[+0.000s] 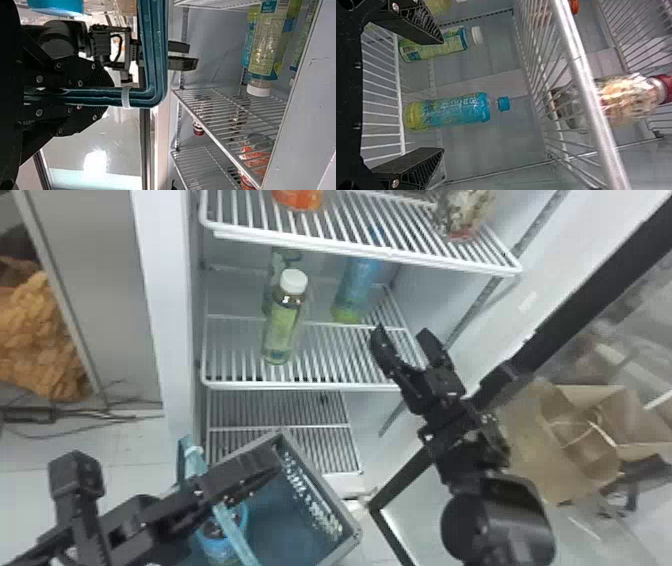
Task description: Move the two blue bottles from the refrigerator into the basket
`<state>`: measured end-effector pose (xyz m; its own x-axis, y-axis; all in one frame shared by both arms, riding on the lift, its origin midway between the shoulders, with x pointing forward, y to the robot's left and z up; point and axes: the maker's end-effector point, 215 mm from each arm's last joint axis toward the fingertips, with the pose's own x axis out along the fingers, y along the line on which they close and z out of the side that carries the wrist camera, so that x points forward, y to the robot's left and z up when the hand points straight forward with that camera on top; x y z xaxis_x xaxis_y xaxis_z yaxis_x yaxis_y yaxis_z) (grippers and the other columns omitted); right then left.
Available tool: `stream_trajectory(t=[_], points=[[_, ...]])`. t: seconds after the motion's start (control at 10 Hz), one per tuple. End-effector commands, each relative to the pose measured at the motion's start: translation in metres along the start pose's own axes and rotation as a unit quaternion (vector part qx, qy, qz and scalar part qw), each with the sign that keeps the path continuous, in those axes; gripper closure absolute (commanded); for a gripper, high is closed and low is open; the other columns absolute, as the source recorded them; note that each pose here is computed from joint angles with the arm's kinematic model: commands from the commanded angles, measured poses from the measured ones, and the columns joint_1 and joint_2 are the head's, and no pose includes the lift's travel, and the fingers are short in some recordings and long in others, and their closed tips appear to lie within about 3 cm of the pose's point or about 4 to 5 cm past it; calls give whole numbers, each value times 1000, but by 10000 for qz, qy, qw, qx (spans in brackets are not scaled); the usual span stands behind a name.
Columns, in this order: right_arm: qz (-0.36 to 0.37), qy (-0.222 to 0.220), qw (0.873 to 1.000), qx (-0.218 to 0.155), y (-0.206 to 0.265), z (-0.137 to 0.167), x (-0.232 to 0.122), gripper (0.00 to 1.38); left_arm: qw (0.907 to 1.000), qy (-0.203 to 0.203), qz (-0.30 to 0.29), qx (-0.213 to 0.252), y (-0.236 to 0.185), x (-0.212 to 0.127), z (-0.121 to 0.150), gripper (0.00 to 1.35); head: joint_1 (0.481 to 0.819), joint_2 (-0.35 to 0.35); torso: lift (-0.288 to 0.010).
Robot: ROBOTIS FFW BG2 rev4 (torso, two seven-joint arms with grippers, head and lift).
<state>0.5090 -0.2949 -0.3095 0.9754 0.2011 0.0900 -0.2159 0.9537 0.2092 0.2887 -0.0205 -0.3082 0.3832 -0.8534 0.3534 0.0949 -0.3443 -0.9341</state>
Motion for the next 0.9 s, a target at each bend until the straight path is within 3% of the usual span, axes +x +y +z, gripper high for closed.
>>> stream_trajectory(t=[0.0,0.8], points=[[4,9,10000,50,1,-8,18,98,10000,0,4,0,0,0,0,1197,695,-350,-216],[-260,195,9995,65,-16,-30,100,96,10000,68,4,1,0,4,-2,1197,695,-350,-216]])
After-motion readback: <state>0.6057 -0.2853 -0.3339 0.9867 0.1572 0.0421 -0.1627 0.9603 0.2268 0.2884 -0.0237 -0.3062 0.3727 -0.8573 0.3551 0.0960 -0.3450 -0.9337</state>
